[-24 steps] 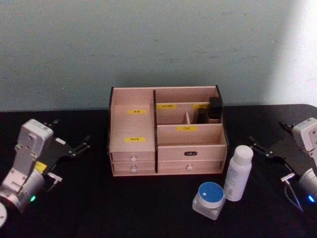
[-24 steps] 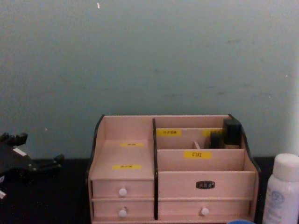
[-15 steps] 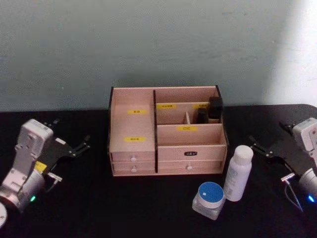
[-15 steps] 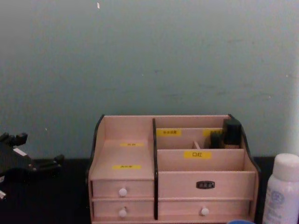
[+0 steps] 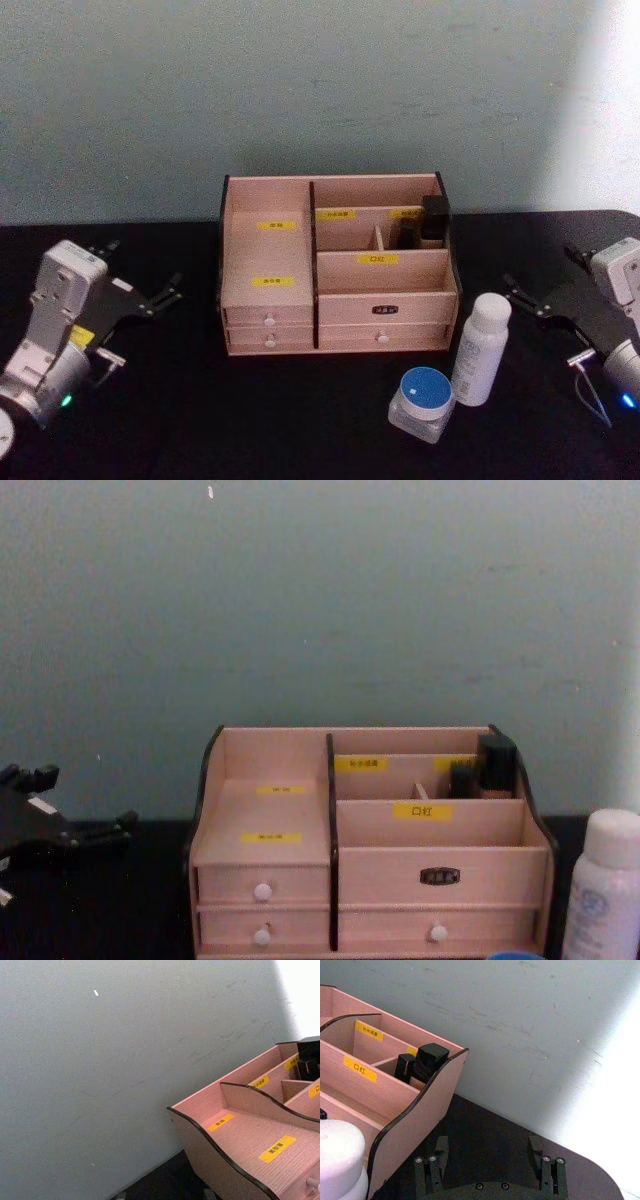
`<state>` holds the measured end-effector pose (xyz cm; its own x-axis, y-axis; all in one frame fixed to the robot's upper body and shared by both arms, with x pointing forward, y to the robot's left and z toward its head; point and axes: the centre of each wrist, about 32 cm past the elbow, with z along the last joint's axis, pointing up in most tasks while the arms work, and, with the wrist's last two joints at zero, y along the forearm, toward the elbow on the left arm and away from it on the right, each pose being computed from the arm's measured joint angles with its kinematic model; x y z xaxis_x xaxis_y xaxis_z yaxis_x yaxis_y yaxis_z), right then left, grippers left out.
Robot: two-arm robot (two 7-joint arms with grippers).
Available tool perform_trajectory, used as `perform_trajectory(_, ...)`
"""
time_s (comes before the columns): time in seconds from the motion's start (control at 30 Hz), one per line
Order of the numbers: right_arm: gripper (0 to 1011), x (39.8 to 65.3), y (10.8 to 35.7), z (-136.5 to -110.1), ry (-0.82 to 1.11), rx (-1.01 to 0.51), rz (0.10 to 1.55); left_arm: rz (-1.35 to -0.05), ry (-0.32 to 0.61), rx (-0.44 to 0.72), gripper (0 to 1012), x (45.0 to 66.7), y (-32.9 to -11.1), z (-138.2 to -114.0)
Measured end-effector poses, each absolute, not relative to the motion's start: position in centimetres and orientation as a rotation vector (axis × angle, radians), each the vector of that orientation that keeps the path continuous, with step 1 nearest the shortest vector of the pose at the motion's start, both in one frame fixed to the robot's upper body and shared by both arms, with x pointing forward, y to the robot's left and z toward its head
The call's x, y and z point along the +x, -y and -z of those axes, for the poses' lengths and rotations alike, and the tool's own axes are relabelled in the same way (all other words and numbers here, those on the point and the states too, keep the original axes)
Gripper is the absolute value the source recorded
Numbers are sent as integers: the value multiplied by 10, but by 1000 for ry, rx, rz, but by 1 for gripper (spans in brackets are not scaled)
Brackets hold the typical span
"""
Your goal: Pick up the facial cleanser and watermelon frost from the table and place them into the tiered storage box.
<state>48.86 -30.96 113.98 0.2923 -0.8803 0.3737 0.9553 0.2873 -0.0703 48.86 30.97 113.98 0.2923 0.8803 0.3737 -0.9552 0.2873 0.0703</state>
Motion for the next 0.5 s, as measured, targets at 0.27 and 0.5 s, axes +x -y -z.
perform_trajectory(0.27, 1002, 489, 310, -1140, 285, -304, 1248, -1248, 285, 304, 1002, 489, -310, -1140)
perform_trajectory(0.5, 1002, 488, 310, -1140, 283, -302, 1249, -1248, 285, 304, 1001, 489, -310, -1140)
